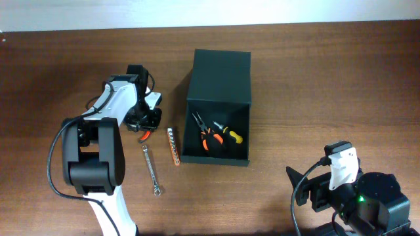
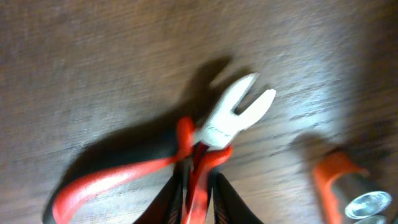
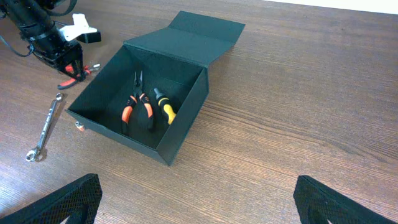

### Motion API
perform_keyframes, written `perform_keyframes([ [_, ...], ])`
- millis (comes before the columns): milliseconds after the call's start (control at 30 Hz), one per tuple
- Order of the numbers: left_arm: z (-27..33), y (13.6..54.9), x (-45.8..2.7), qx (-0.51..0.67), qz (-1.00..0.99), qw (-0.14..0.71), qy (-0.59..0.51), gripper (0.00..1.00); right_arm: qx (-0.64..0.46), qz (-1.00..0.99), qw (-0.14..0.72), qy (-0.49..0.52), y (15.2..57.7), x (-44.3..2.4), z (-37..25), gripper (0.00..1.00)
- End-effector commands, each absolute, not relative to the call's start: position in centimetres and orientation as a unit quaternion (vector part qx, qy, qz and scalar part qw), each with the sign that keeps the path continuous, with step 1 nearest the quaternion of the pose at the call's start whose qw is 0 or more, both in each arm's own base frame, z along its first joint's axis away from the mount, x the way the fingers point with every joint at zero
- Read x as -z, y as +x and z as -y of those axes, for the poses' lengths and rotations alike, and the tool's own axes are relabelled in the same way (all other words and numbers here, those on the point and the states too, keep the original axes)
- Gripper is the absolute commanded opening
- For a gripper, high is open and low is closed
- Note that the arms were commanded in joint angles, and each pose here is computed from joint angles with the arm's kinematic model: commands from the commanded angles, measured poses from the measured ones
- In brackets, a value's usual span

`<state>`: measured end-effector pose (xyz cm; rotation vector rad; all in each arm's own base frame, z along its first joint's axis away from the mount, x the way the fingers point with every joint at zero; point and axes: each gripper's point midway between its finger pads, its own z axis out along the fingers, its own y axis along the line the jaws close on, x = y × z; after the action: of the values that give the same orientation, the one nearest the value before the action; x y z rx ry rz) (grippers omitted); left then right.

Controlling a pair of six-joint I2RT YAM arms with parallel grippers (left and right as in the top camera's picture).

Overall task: Pack container
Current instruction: 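Carry the red pliers into the box and release them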

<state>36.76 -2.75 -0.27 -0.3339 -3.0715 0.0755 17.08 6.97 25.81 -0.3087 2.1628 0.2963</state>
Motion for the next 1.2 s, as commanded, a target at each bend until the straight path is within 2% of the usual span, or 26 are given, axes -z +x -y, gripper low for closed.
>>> perform_keyframes([
  [0,4.5,37.0,1.5,-0.073,0.991,0.026,-0.109,0.17,-0.120,-0.875,0.453,-0.118,17.1,-25.9,-6.9,0.99],
  [267,5.2,39.3,-1.0,-0.089,0.990,-0.032,-0.101,0.16,-0.120,-0.875,0.453,-0.118,17.1,-25.9,-6.9,0.99],
  [400,5.3,40.3,-3.2,-0.087,0.988,-0.069,-0.104,0.09,-0.120,-0.875,0.453,-0.118,17.1,-25.9,-6.9,0.99],
  [633,5.3,41.2,-6.6,-0.086,0.985,-0.118,-0.093,0.08,-0.120,-0.875,0.453,-0.118,17.1,-25.9,-6.9,0.99],
  [800,5.5,41.4,-8.7,-0.089,0.983,-0.142,-0.076,0.04,-0.120,-0.875,0.453,-0.118,17.1,-25.9,-6.9,0.99],
  [967,7.9,41.2,-11.2,-0.100,0.975,-0.170,-0.103,0.04,-0.120,-0.875,0.453,-0.118,17.1,-25.9,-6.9,0.99],
  [1167,14.8,39.4,-13.8,-0.116,0.956,-0.193,-0.188,0.04,-0.120,-0.875,0.453,-0.118,17.1,-25.9,-6.9,0.99],
])
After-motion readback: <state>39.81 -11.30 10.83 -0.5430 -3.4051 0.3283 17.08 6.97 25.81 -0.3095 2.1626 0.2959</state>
